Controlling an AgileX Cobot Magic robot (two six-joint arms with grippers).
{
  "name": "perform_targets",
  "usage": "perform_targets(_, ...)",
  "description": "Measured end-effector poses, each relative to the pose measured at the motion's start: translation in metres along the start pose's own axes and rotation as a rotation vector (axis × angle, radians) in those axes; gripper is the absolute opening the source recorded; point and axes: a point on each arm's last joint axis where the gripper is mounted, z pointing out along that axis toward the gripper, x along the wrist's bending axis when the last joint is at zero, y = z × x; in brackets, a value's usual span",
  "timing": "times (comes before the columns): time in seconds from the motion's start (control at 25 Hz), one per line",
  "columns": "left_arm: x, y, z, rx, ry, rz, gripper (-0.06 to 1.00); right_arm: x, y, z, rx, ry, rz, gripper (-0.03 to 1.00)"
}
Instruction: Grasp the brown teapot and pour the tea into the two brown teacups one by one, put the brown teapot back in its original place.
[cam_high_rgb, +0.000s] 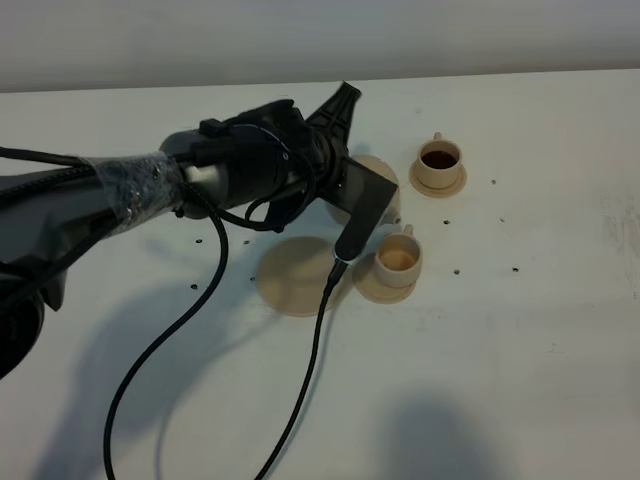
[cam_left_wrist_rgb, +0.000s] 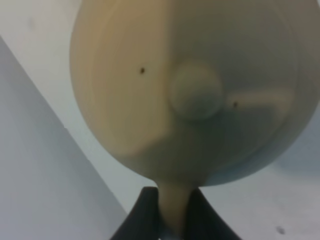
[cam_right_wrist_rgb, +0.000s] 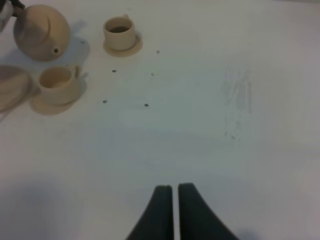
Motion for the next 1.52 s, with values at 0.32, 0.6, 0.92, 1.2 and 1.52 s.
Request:
perform_targets(0.32,0.005,0.005,-0.002,0.003,0.061,0.095,0.08,0.0,0.0,0.0,0.0,0.0,0.0,0.03)
perform_targets(0.6,0.009,0.006,-0.002,0.011,0.096,0.156,0.08,0.0,0.0,0.0,0.0,0.0,0.0,0.03)
perform_targets(0.92,0.014,0.005,-0.003,0.036,0.153,0.274,0.08,0.0,0.0,0.0,0.0,0.0,0.0,0.03)
perform_targets(1.2,0.017,0.008,-0.003,0.012,0.199,0.308,0.08,0.0,0.0,0.0,0.0,0.0,0.0,0.03)
perform_targets(1.52,0.019,0.009,-0.004,0.019,0.223,0.369,0.08,0.0,0.0,0.0,0.0,0.0,0.0,0.03)
